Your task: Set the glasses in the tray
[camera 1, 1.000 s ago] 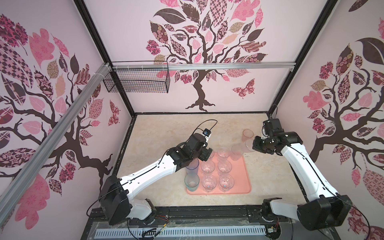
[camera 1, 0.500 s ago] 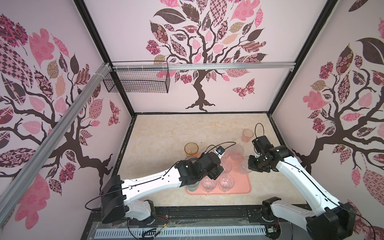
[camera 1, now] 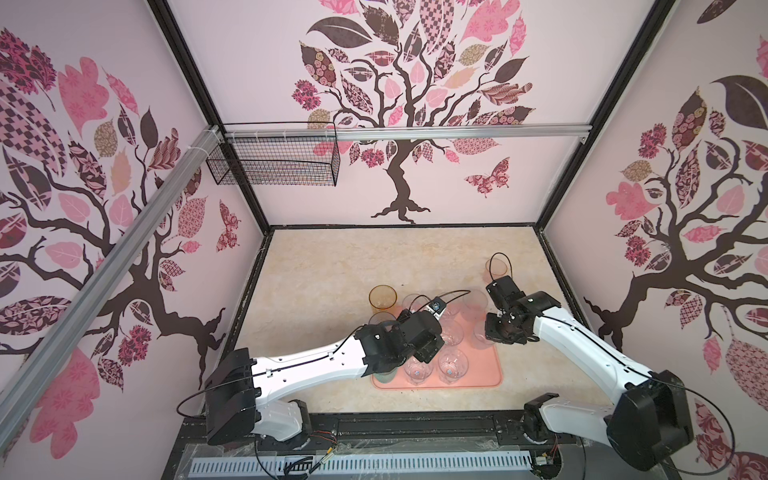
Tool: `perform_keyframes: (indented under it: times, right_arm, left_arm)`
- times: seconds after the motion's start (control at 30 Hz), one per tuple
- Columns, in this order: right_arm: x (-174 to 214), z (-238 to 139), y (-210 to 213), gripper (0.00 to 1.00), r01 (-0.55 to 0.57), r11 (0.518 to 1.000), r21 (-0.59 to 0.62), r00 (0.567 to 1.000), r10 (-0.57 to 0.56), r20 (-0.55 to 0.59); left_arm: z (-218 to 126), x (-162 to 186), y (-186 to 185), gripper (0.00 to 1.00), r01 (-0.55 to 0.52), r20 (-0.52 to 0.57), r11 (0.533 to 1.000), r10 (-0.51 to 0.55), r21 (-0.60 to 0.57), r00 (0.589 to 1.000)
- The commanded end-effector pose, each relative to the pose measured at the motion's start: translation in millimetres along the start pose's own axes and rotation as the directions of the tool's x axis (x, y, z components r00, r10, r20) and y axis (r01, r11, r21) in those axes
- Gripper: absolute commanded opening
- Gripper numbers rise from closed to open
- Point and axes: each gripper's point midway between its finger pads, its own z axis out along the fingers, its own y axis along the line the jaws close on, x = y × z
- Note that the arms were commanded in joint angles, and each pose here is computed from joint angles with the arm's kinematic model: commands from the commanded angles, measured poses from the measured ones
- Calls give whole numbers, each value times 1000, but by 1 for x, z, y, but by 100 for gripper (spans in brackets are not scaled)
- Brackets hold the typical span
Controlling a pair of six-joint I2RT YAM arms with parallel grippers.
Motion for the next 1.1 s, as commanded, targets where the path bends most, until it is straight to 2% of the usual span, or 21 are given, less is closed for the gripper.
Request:
perform_keyframes:
  times: [0.0, 1.07]
  right_arm:
    - [-7, 6, 3, 6, 3, 1000, 13, 1000, -3, 12]
    - [-7, 18, 8, 6, 29, 1000, 11, 1000, -29, -9]
  left_arm:
    - [9, 10, -1, 83, -7, -22, 1000, 6, -10, 1000]
    - [13, 5, -4, 83, 1, -10, 1000, -1, -8, 1000]
